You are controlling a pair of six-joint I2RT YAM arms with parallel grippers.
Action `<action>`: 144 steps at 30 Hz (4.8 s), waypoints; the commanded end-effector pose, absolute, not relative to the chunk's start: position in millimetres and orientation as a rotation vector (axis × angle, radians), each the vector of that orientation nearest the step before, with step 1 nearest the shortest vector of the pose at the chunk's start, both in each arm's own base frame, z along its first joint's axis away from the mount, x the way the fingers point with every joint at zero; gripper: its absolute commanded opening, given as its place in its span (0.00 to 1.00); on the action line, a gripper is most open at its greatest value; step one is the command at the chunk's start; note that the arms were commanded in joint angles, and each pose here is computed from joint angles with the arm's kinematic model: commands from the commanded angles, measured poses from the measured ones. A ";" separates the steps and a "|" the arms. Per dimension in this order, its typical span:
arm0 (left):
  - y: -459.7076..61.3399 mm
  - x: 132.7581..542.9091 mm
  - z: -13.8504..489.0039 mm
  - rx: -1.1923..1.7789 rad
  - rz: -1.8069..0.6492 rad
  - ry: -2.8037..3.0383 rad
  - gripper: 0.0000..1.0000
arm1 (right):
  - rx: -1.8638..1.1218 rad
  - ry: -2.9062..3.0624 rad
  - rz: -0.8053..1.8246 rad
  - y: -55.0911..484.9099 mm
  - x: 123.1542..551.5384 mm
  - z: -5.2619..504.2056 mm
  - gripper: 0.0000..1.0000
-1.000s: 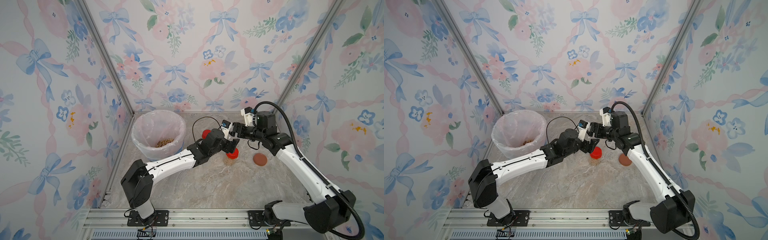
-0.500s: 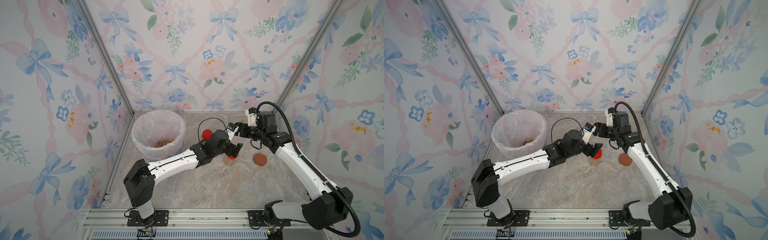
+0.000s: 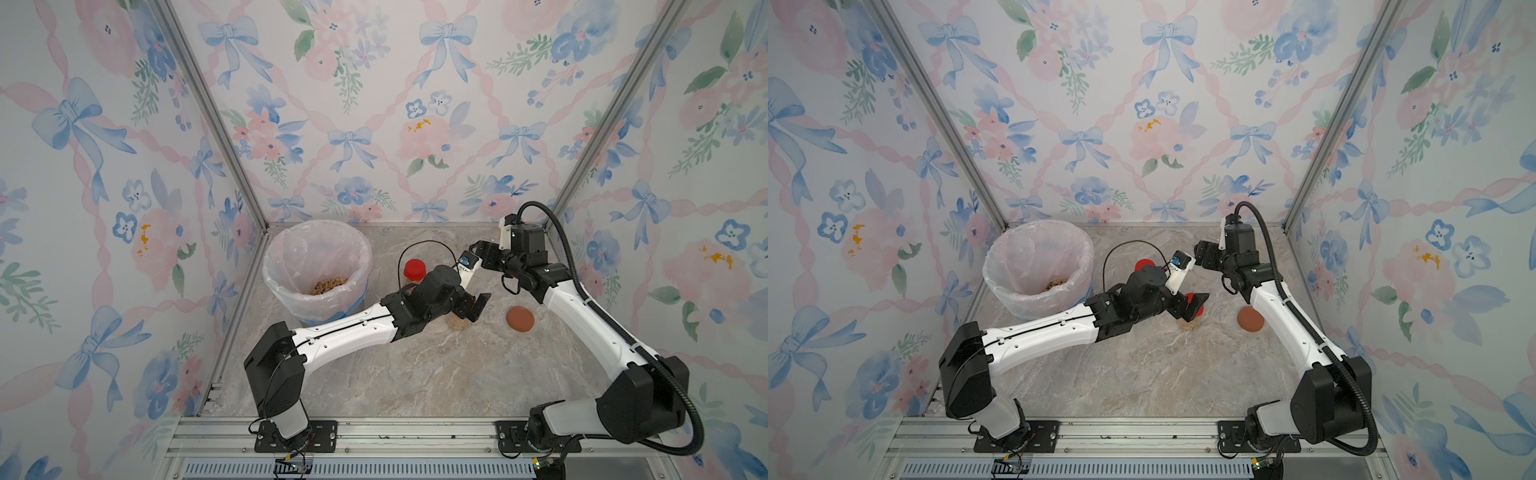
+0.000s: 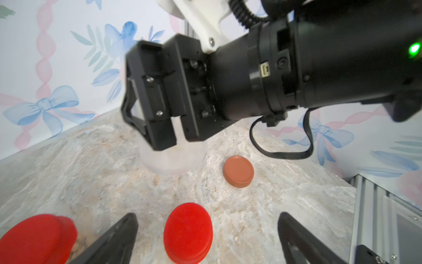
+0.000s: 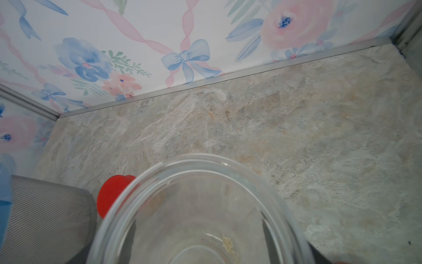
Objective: Empty moldy peanuts from jars
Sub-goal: Place the jar at the center of the board.
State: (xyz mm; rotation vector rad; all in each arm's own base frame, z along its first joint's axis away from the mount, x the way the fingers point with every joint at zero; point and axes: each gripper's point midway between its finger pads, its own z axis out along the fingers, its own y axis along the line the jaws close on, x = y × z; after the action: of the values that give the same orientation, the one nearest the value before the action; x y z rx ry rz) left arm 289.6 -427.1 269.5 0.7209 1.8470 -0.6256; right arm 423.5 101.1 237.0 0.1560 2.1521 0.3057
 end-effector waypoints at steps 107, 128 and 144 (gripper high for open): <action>-317.4 199.5 257.9 0.542 -0.720 1.772 0.98 | 0.535 2.096 -0.490 54.9 350.4 47.6 0.85; -315.1 198.9 258.5 0.541 -0.717 1.767 0.98 | 0.502 2.116 -0.401 68.1 354.9 48.6 1.00; -313.1 198.2 262.6 0.537 -0.719 1.756 0.98 | 0.489 2.176 -0.241 83.2 375.3 48.4 0.98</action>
State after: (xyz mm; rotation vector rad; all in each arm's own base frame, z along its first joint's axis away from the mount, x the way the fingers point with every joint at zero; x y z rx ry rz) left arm 199.8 -314.6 261.5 0.5321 1.7737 -0.7263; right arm 362.2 76.0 41.9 0.4896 2.1766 -0.3026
